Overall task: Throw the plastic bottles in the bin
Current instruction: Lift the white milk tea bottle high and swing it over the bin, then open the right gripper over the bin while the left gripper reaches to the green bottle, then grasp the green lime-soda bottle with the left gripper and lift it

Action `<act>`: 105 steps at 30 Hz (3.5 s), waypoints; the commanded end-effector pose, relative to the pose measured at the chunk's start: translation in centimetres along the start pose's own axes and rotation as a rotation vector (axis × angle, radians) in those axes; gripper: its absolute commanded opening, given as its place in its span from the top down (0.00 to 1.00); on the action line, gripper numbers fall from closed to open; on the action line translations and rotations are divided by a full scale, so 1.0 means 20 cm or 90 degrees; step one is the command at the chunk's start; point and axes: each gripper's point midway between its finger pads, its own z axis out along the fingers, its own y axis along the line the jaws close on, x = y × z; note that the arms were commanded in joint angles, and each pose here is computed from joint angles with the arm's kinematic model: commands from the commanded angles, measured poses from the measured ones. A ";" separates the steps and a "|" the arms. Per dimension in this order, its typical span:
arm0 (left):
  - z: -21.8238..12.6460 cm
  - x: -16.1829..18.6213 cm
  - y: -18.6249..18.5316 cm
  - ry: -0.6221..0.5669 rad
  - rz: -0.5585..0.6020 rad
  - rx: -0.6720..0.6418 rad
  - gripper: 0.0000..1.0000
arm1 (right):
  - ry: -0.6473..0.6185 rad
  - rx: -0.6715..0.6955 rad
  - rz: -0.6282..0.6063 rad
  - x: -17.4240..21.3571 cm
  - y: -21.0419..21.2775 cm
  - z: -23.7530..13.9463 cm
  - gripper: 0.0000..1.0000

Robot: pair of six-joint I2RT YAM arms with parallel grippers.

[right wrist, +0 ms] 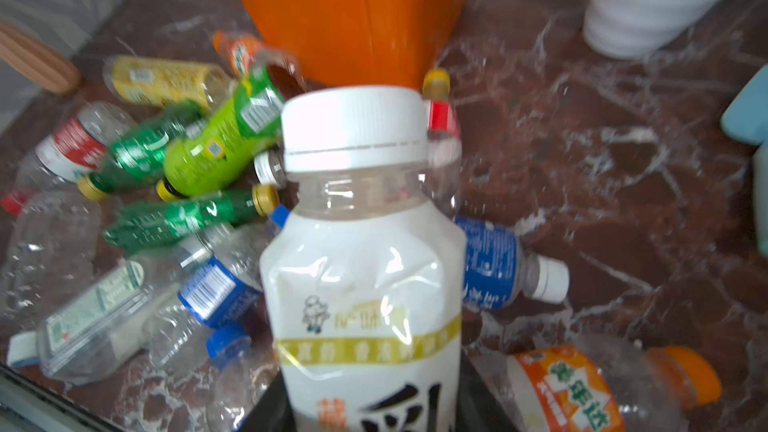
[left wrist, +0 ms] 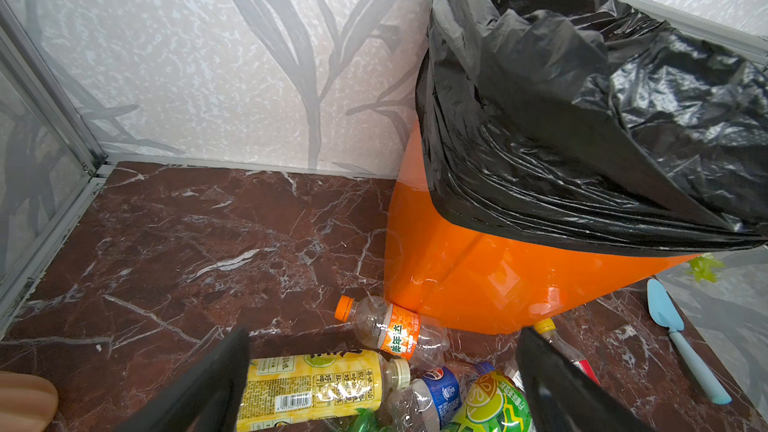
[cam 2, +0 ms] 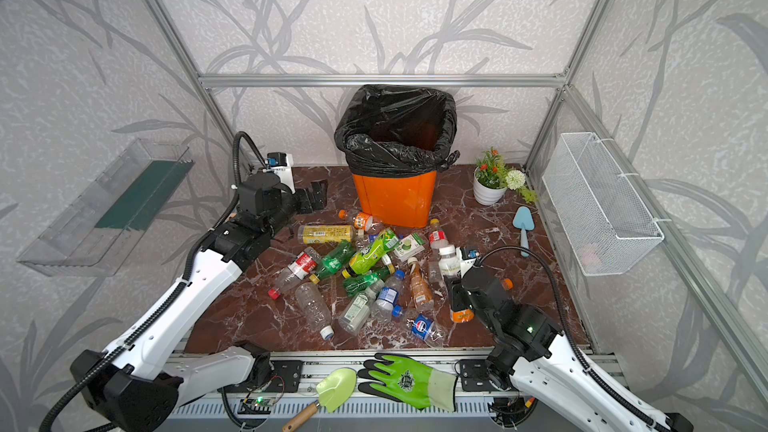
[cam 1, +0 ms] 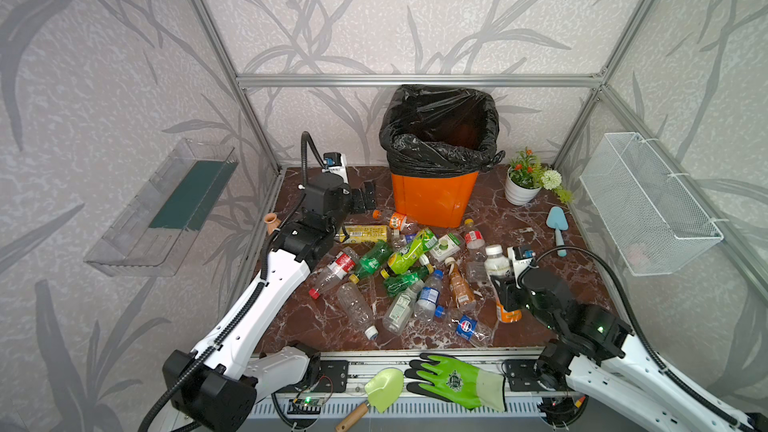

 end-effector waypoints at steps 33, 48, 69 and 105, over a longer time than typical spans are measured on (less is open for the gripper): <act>-0.10 0.12 0.35 0.008 -0.107 -0.112 0.01 | -0.525 -0.099 -0.081 -2.13 0.30 0.11 0.30; -0.21 0.08 0.39 -0.011 -0.102 -0.127 0.01 | -0.574 -0.018 -0.138 -2.13 0.20 -0.41 0.05; 0.01 0.55 -0.06 0.210 0.094 0.092 0.01 | -0.212 0.123 0.171 -0.69 -0.43 0.18 0.04; 0.40 1.40 -0.54 0.527 0.399 0.230 0.28 | -0.193 0.161 0.299 -0.39 -0.59 0.19 0.04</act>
